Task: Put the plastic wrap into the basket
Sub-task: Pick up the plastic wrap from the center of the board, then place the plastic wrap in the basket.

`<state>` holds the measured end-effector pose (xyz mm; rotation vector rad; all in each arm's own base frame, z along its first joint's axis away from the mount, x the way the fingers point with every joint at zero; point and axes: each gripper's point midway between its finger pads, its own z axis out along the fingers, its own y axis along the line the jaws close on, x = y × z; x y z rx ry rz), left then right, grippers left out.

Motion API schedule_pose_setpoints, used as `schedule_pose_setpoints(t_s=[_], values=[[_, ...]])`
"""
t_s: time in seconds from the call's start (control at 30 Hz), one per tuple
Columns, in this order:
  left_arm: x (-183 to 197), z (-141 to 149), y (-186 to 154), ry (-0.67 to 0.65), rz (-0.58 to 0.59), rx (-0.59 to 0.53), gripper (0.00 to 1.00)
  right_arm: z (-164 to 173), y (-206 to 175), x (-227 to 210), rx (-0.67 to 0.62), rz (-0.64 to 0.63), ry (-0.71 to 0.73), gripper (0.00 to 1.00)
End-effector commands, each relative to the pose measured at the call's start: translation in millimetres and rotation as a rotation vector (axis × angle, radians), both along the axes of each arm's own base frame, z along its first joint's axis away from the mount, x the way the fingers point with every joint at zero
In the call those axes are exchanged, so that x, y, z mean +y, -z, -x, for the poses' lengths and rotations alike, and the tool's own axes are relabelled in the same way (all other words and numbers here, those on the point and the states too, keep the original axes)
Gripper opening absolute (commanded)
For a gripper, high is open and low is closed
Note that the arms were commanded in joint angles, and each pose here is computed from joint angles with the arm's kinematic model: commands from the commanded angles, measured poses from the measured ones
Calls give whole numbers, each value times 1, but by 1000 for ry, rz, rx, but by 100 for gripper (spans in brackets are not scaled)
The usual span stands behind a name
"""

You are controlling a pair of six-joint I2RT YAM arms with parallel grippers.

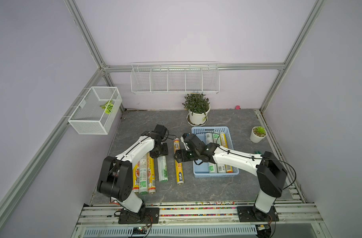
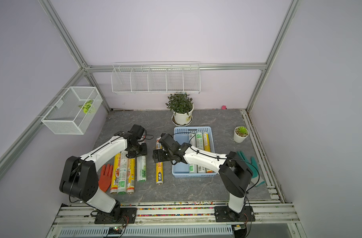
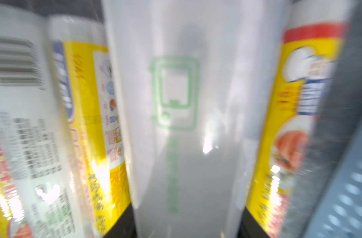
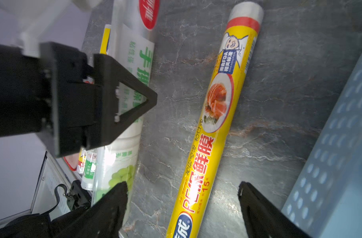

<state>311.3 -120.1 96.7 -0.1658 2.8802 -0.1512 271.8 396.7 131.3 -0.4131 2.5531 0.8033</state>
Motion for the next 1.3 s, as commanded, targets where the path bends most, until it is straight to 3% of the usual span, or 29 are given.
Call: schedule_pose_setpoints(t_s=[0.0,0.23,0.33,0.57,0.93,1.17,1.27], values=[[-19,-11,-42,44,104,-105,33,-6,-13,-14,-49,-1,54,90],[-79,-16,-100,170,449,-246,32,-17,-36,-55,-156,12,220,90],[-97,-17,-122,208,539,-289,32,-20,-44,-81,-191,21,300,90],[-148,-13,-142,304,735,-254,30,-29,-38,-156,-195,87,516,90],[-235,-12,-108,341,738,-128,30,-23,-29,-192,-89,46,467,92],[-260,-19,-81,307,708,-57,29,-17,-15,-218,-14,40,470,92],[-261,-22,-67,307,635,-15,29,-15,-11,-232,-25,60,506,92]])
